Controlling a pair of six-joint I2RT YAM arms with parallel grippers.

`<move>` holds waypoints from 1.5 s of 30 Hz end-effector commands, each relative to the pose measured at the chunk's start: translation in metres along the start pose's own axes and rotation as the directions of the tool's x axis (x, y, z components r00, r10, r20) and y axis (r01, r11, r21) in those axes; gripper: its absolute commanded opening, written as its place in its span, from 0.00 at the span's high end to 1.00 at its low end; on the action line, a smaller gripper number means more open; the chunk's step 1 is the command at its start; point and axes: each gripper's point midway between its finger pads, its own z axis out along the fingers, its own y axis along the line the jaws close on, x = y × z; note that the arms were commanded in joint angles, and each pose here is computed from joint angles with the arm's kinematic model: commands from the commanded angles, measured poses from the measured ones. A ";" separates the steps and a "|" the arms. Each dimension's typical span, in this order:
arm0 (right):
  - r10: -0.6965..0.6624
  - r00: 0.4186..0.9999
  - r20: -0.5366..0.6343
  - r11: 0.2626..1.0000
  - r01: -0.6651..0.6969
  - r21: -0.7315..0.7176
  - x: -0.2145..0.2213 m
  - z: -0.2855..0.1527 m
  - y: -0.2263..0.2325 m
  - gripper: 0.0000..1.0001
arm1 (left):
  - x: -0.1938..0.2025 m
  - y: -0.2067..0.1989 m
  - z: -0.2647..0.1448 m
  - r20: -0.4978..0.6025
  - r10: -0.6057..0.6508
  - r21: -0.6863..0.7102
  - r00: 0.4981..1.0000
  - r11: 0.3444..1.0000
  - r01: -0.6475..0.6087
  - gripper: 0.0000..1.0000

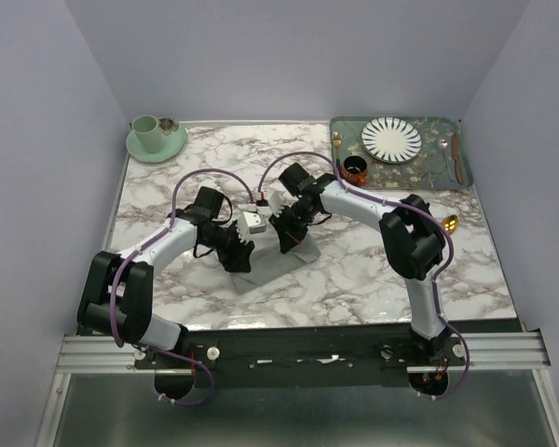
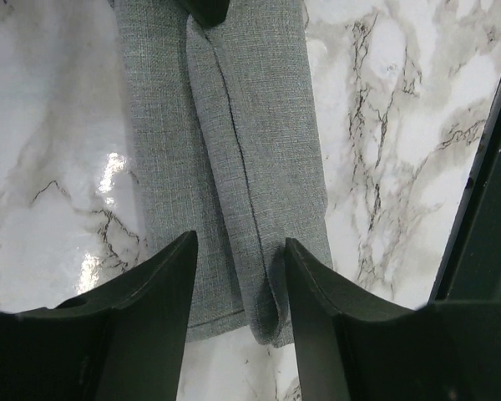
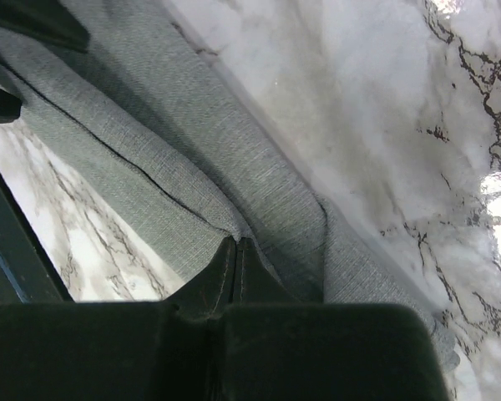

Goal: Fold the napkin into a case and place the utensils inside
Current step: Fold the 2/3-rectangle-folded napkin at the center of the board.

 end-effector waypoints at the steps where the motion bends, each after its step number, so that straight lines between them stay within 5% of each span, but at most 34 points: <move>1: 0.072 0.997 -0.042 0.997 -0.072 -0.001 0.008 0.011 -0.011 0.99 | 0.003 0.001 0.007 -0.030 -0.028 0.026 0.999 0.999 0.029 0.46; 8: 0.098 0.992 -0.081 0.994 -0.102 -0.048 0.017 0.012 -0.003 0.99 | 0.010 -0.003 0.007 -0.059 0.001 0.057 0.998 0.998 0.002 0.63; 21: 0.213 0.970 -0.117 0.957 -0.231 -0.173 0.043 0.001 0.040 0.99 | 0.004 -0.016 0.018 -0.054 0.065 0.099 0.996 0.993 -0.059 0.45; 35: 0.235 0.968 -0.091 0.948 -0.249 -0.200 0.036 -0.002 0.047 0.99 | -0.011 -0.021 0.047 -0.065 0.138 0.158 0.988 0.979 -0.126 0.51; 41: 0.231 0.969 -0.086 0.947 -0.244 -0.206 0.035 -0.004 0.049 0.99 | -0.007 -0.026 0.051 -0.072 0.149 0.180 0.986 0.974 -0.134 0.71; 45: 0.241 0.966 -0.090 0.941 -0.255 -0.221 0.031 -0.008 0.051 0.95 | -0.009 -0.031 0.050 -0.065 0.161 0.194 0.985 0.970 -0.146 0.96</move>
